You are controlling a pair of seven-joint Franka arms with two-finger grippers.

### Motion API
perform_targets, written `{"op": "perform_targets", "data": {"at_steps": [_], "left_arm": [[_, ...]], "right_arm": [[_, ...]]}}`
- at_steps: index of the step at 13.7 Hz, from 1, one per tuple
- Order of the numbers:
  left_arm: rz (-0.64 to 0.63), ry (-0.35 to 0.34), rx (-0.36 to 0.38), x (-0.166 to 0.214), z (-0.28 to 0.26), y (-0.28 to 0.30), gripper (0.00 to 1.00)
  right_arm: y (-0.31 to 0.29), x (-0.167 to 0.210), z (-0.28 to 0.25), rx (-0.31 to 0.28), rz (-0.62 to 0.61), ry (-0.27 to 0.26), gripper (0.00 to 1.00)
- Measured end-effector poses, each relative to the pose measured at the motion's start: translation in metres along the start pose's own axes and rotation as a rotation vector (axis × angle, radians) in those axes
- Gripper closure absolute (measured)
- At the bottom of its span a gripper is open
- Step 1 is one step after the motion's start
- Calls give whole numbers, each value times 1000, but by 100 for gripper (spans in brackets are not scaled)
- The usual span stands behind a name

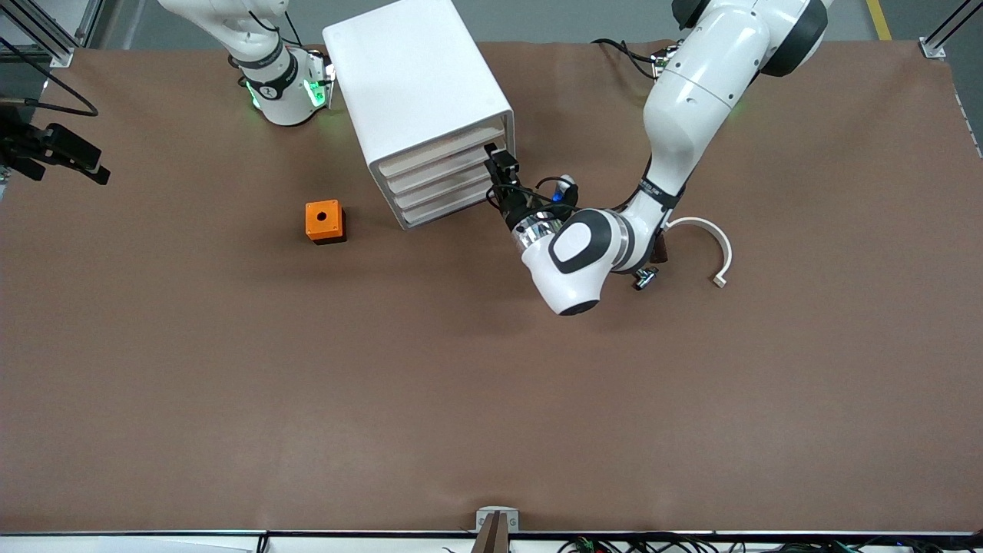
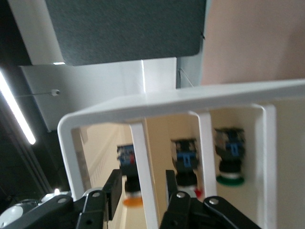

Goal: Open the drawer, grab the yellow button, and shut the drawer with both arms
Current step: 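Pull the drawer out with the left gripper while the right gripper approaches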

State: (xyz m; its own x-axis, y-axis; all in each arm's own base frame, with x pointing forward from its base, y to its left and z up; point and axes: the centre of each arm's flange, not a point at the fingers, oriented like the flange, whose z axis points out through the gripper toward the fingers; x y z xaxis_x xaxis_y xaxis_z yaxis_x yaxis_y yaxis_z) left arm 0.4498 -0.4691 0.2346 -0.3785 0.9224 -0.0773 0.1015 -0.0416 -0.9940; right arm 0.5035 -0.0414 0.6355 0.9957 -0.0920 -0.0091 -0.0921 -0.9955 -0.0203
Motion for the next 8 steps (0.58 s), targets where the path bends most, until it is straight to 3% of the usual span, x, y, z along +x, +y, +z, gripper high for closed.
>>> {"op": "perform_targets", "data": {"at_steps": [6, 8], "left_arm": [[-13, 64, 25, -7, 33, -1, 56], [-16, 84, 28, -11, 46, -1, 60]], "right_arm": [[1, 0, -1, 0, 2, 0, 0], [2, 7, 12, -1, 4, -28, 0]]}}
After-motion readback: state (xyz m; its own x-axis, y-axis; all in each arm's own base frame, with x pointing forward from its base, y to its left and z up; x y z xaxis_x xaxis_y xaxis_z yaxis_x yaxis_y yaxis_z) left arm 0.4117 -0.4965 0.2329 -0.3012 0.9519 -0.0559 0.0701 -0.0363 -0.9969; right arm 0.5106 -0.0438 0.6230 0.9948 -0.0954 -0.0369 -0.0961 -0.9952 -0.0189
